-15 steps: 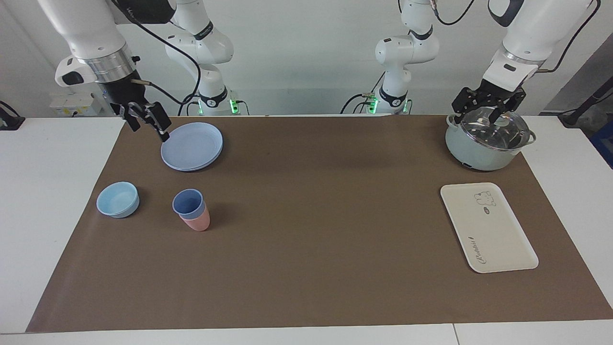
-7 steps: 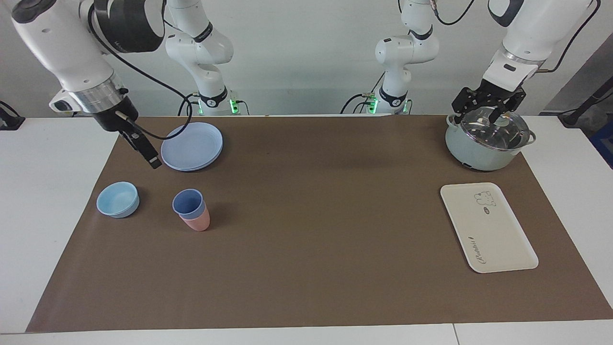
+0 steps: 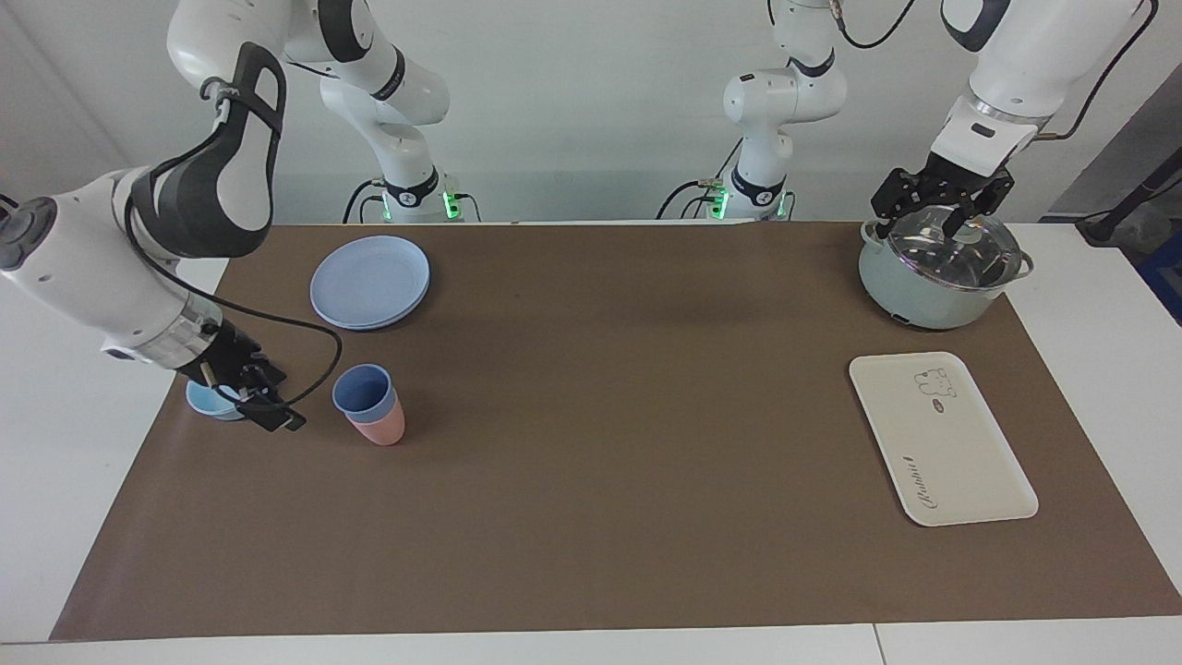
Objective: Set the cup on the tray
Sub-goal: 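Move the right gripper over the nested pink and blue cups, then lower the right gripper and grasp the nested cups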
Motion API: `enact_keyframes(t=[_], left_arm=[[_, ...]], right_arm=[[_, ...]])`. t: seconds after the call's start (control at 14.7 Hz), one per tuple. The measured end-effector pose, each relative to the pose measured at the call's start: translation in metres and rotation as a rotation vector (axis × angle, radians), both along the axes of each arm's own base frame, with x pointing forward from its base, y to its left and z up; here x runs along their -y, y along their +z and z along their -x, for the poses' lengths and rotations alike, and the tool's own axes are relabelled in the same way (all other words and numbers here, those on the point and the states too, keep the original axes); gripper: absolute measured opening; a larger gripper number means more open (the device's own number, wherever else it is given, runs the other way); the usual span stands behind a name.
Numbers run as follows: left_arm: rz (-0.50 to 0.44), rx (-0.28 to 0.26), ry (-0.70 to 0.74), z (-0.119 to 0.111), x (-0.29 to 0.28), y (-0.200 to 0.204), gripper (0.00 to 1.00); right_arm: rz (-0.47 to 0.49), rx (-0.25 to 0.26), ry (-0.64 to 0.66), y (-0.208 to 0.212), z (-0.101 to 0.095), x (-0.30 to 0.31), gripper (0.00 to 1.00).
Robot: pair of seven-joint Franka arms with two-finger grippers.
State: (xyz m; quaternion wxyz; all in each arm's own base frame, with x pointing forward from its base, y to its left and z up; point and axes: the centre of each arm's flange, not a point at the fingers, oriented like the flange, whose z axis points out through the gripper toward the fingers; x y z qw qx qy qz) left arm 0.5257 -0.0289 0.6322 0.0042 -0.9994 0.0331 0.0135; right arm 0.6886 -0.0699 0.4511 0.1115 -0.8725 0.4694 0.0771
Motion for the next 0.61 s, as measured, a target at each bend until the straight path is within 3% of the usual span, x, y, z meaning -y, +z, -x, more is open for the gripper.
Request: enact_keyframes(t=[0.61], left_arm=[[0.0, 0.0, 0.0, 0.0, 0.0, 0.0, 1.0]], right_arm=[[-0.157, -0.138, -0.091, -0.12, -0.018, 0.016, 1.0]])
